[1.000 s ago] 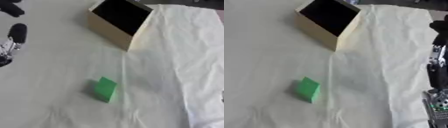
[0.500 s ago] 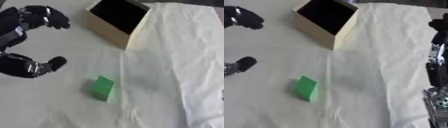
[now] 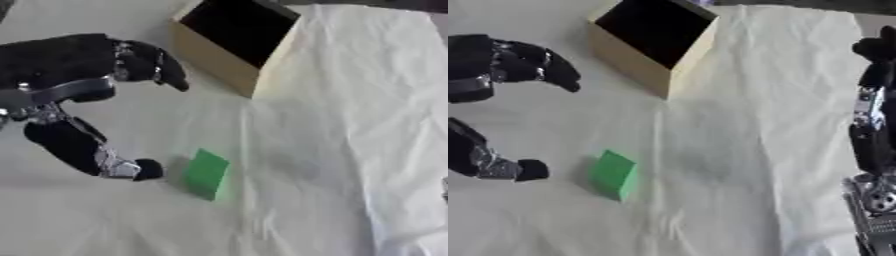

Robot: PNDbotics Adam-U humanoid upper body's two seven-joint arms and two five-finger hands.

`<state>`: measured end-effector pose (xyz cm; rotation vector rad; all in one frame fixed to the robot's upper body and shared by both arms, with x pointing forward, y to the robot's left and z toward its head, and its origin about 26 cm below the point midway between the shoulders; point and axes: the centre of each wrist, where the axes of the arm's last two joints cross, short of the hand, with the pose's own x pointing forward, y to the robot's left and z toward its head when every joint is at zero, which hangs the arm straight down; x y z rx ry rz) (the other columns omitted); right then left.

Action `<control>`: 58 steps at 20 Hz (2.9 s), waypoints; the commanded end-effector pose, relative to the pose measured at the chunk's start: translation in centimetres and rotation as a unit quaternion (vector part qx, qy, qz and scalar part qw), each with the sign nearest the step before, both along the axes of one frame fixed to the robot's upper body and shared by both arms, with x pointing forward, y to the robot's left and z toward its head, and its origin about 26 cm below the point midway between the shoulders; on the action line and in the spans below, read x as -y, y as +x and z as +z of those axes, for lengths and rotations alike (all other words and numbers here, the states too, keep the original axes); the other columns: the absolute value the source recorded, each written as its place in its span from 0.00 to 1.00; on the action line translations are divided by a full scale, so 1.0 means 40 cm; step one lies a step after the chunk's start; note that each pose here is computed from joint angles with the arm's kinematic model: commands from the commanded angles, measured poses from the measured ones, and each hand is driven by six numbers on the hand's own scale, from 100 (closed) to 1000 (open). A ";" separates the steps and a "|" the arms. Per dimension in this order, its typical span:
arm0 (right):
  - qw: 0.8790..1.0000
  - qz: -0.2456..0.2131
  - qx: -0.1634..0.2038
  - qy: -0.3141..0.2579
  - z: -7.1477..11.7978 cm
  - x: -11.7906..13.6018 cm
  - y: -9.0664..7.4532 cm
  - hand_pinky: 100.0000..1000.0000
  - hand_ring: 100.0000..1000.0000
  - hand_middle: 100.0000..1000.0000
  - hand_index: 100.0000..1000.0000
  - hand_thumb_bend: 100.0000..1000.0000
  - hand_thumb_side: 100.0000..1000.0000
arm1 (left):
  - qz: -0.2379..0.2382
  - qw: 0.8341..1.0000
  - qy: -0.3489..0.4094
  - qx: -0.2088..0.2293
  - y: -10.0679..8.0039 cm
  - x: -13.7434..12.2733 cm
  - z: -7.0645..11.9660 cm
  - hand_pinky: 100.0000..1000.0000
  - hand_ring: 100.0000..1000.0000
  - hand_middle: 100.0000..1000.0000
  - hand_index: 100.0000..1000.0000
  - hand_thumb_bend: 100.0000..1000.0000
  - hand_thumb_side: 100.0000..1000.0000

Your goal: Pick up objects on the table and place them in the box.

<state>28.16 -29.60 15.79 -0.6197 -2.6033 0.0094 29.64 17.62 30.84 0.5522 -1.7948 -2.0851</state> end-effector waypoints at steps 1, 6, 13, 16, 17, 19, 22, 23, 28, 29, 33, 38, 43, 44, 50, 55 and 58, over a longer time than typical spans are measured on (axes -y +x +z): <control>1.000 0.004 0.007 -0.010 0.017 0.007 -0.005 0.78 0.68 0.61 0.80 0.00 0.68 | -0.004 1.000 0.024 -0.008 -0.013 0.021 0.017 0.76 0.79 0.83 0.85 0.64 0.38; 1.000 0.004 0.005 -0.008 0.015 0.006 -0.005 0.78 0.68 0.61 0.80 0.00 0.68 | 0.002 0.999 0.042 -0.032 -0.017 0.050 0.015 0.75 0.80 0.84 0.84 0.67 0.33; 1.000 0.007 0.002 -0.006 0.013 0.002 -0.005 0.78 0.68 0.61 0.80 0.00 0.69 | 0.035 0.994 0.069 -0.078 -0.028 0.105 -0.007 0.76 0.82 0.86 0.85 0.59 0.30; 1.000 0.008 0.001 -0.005 0.013 0.000 -0.004 0.78 0.68 0.61 0.80 0.00 0.69 | 0.058 0.992 0.066 -0.089 -0.029 0.113 -0.020 0.75 0.81 0.87 0.85 0.54 0.25; 1.000 0.008 0.001 -0.004 0.013 0.000 -0.004 0.78 0.68 0.61 0.80 0.00 0.69 | 0.061 0.992 0.065 -0.093 -0.030 0.117 -0.024 0.75 0.81 0.88 0.85 0.54 0.25; 1.000 0.010 0.001 -0.004 0.013 -0.002 -0.004 0.78 0.68 0.61 0.80 0.00 0.69 | 0.068 0.990 0.066 -0.100 -0.031 0.123 -0.031 0.75 0.81 0.88 0.85 0.50 0.20; 1.000 0.010 0.001 -0.002 0.012 -0.003 -0.003 0.78 0.67 0.61 0.80 0.00 0.70 | 0.073 0.988 0.072 -0.113 -0.033 0.130 -0.045 0.74 0.81 0.89 0.85 0.48 0.15; 1.000 0.011 0.001 -0.001 0.012 -0.004 -0.003 0.78 0.67 0.61 0.80 0.00 0.70 | 0.075 0.988 0.074 -0.115 -0.033 0.132 -0.048 0.74 0.81 0.89 0.85 0.48 0.14; 1.000 0.014 0.000 0.001 0.012 -0.008 -0.002 0.78 0.67 0.60 0.80 0.00 0.70 | 0.095 0.986 0.081 -0.113 -0.032 0.132 -0.065 0.75 0.82 0.89 0.85 0.50 0.12; 1.000 0.014 0.000 0.001 0.012 -0.009 -0.002 0.78 0.67 0.60 0.80 0.00 0.70 | 0.098 0.985 0.084 -0.113 -0.032 0.131 -0.069 0.76 0.83 0.89 0.85 0.50 0.12; 1.000 0.016 -0.001 0.004 0.011 -0.012 -0.002 0.78 0.67 0.60 0.80 0.00 0.71 | 0.113 0.983 0.089 -0.111 -0.032 0.131 -0.079 0.76 0.84 0.90 0.86 0.55 0.14; 1.000 0.018 -0.003 0.006 0.008 -0.015 -0.002 0.78 0.67 0.60 0.80 0.00 0.71 | 0.138 0.982 0.083 -0.099 -0.028 0.132 -0.089 0.77 0.86 0.91 0.88 0.61 0.17; 1.000 0.021 -0.006 0.007 0.006 -0.019 -0.002 0.78 0.67 0.60 0.80 0.00 0.72 | 0.158 0.981 0.072 -0.082 -0.003 0.139 -0.108 0.77 0.85 0.90 0.87 0.55 0.20; 1.000 0.021 -0.007 0.008 0.006 -0.020 -0.002 0.78 0.67 0.60 0.80 0.00 0.72 | 0.163 0.981 0.069 -0.080 0.005 0.140 -0.113 0.76 0.85 0.89 0.87 0.53 0.20; 1.000 0.025 -0.010 0.011 0.003 -0.025 -0.002 0.78 0.67 0.59 0.80 0.00 0.73 | 0.189 0.977 0.064 -0.076 0.062 0.141 -0.161 0.74 0.84 0.86 0.85 0.43 0.17; 0.999 0.026 -0.012 0.015 0.001 -0.026 -0.002 0.78 0.67 0.59 0.80 0.00 0.73 | 0.191 0.976 0.066 -0.079 0.091 0.139 -0.195 0.67 0.79 0.79 0.80 0.41 0.14; 0.999 0.025 -0.013 0.016 0.000 -0.025 -0.002 0.78 0.66 0.59 0.80 0.00 0.74 | 0.171 0.979 0.074 -0.084 0.084 0.139 -0.200 0.64 0.76 0.77 0.78 0.41 0.14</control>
